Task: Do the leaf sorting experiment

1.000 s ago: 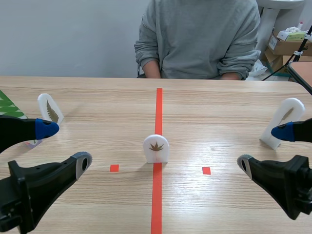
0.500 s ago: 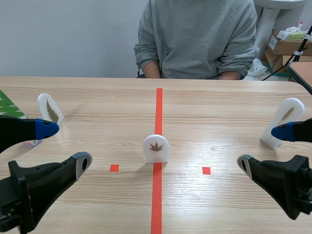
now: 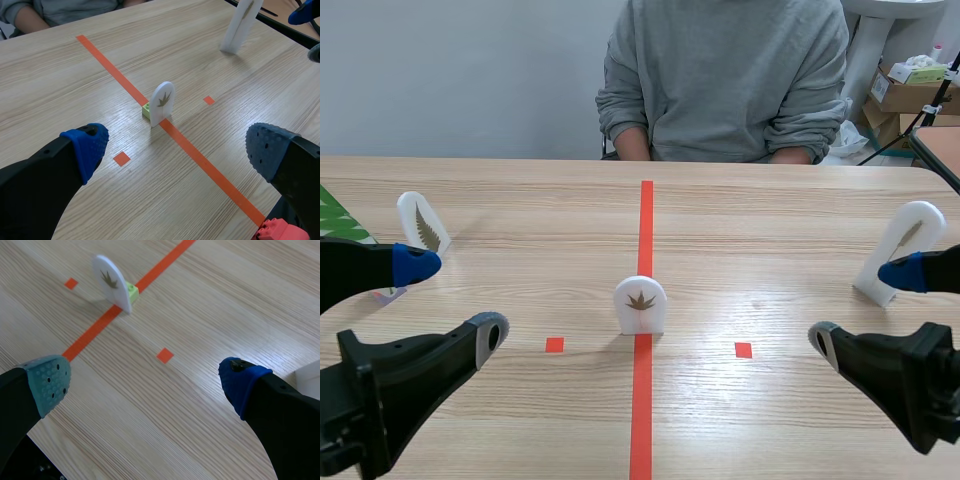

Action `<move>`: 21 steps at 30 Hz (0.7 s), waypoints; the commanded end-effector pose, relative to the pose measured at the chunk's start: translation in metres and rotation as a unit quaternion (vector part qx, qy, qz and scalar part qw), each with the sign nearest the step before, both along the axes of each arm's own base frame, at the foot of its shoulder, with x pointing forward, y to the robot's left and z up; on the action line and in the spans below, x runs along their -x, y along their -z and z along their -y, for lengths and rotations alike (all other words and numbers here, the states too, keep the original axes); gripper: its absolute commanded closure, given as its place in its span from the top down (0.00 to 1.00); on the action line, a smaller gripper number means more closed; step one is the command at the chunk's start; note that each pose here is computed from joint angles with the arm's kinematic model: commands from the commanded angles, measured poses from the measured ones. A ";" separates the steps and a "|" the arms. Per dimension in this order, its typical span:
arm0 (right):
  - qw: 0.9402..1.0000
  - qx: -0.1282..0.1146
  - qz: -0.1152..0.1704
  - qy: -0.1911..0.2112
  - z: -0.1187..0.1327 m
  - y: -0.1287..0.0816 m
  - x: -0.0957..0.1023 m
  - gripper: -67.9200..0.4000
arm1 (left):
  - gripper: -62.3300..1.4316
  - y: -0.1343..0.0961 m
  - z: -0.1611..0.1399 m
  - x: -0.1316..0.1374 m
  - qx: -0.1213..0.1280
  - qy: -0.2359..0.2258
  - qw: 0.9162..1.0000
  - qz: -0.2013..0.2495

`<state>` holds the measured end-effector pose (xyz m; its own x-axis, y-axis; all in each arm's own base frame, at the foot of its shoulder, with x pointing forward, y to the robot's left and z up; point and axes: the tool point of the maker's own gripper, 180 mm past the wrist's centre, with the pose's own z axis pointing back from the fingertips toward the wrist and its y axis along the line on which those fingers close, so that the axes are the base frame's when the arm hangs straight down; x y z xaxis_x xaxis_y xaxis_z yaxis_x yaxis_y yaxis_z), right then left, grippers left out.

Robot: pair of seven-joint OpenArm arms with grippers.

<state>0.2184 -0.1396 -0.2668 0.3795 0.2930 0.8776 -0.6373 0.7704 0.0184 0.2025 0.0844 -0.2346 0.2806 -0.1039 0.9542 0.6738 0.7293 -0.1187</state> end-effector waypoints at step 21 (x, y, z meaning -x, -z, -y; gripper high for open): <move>0.985 0.081 0.009 -0.152 -0.078 0.057 -0.092 0.84 | 0.94 -0.003 0.000 -0.005 -0.008 0.001 1.000 0.012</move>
